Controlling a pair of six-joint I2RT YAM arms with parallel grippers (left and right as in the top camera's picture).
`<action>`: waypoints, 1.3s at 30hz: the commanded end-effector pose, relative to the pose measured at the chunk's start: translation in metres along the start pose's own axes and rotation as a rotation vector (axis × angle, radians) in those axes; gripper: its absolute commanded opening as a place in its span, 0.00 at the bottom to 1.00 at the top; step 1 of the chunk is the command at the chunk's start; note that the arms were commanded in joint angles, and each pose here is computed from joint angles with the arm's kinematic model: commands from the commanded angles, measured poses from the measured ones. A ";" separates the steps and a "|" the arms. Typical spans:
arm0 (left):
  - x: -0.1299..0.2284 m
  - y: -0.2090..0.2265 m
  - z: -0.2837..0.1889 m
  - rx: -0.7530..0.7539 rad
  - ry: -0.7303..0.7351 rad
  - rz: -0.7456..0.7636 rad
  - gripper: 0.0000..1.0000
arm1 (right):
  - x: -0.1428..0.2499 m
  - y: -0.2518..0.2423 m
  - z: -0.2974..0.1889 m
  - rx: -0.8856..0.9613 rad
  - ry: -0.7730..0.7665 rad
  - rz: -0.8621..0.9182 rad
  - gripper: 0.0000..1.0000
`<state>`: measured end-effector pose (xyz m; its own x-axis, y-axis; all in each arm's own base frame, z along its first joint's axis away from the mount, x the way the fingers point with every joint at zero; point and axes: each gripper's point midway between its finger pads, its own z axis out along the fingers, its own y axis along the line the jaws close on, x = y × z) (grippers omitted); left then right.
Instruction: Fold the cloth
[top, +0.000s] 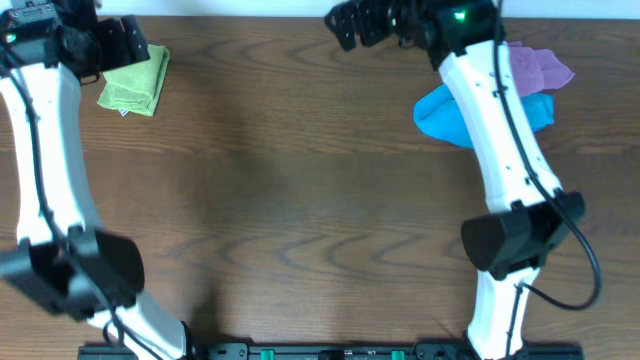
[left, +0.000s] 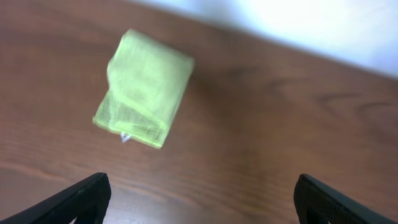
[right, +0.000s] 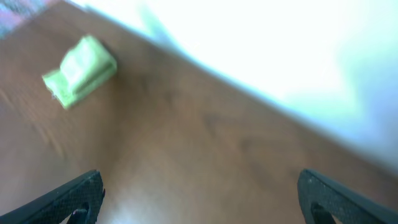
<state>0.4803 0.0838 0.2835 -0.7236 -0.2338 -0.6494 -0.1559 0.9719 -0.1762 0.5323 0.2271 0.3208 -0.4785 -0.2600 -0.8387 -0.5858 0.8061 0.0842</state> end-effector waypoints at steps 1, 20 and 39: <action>-0.024 -0.026 -0.049 0.043 -0.140 0.068 0.95 | -0.045 0.001 -0.036 0.031 -0.148 -0.105 0.99; 0.039 -0.071 -0.260 0.074 -0.707 0.188 0.95 | -0.010 0.037 -0.179 0.013 -0.275 -0.312 0.99; 0.100 -0.066 -0.272 0.106 -0.809 0.205 0.96 | 0.051 0.092 -0.271 0.073 -0.501 -0.414 0.99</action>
<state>0.2361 0.0048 0.4421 0.0229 -0.0406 -0.9989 0.0131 0.9991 -0.0404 0.2780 0.1423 0.4394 0.1725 -0.2795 -0.9445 -0.5903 0.7383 -0.3262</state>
